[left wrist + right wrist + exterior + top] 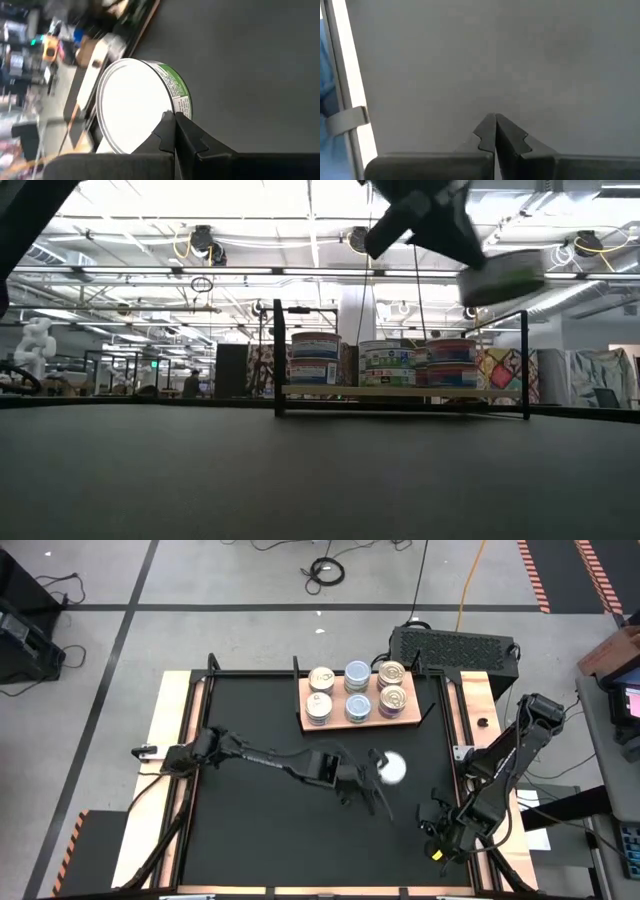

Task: Stack canned seafood by type on shelf
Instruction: Stack the green tuna can on top of the other green tuna cans on the shelf

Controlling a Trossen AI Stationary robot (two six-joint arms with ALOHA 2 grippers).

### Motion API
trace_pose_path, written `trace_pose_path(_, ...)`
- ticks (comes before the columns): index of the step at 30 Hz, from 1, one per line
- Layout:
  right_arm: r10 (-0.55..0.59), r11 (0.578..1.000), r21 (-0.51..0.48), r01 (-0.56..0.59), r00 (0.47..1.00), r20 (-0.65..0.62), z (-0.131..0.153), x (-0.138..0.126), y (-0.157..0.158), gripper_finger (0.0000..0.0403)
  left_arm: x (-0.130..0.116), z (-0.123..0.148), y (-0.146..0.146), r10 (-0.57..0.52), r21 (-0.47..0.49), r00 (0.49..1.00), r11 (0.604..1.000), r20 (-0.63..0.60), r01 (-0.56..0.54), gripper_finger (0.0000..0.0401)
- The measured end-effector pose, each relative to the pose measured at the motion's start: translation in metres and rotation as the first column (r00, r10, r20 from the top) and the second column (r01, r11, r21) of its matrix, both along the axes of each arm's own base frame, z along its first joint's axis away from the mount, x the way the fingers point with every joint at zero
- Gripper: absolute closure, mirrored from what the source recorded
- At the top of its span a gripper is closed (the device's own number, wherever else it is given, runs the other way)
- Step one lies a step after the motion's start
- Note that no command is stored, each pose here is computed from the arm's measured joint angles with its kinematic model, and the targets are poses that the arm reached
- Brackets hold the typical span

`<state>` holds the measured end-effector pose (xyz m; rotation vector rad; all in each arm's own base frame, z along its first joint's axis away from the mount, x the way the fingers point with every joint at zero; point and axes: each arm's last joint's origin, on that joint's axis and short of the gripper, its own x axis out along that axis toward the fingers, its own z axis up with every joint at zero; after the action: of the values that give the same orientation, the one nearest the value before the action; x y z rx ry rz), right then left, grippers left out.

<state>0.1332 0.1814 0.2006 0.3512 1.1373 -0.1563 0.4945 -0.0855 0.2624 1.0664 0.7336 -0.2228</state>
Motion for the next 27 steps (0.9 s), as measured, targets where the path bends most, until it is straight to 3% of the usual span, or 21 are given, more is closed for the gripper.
trace_pose_path(8,0.061,0.99,-0.131,-0.045,0.991,0.12,0.002,0.002,-0.002,0.0403,-0.001,0.006,0.07,0.191,0.012,0.981,0.982,-0.028,-0.191,0.0401)
trace_pose_path(16,0.13,0.959,-0.275,-0.06,0.962,0.242,-0.005,0.005,-0.005,0.0403,-0.009,0.015,0.136,0.377,-0.026,0.926,0.926,-0.019,-0.378,0.0401)
trace_pose_path(27,0.104,0.958,-0.282,-0.042,0.972,0.209,-0.022,-0.001,-0.013,0.0403,-0.019,0.007,0.169,0.474,-0.065,0.875,0.874,-0.099,-0.481,0.0401)
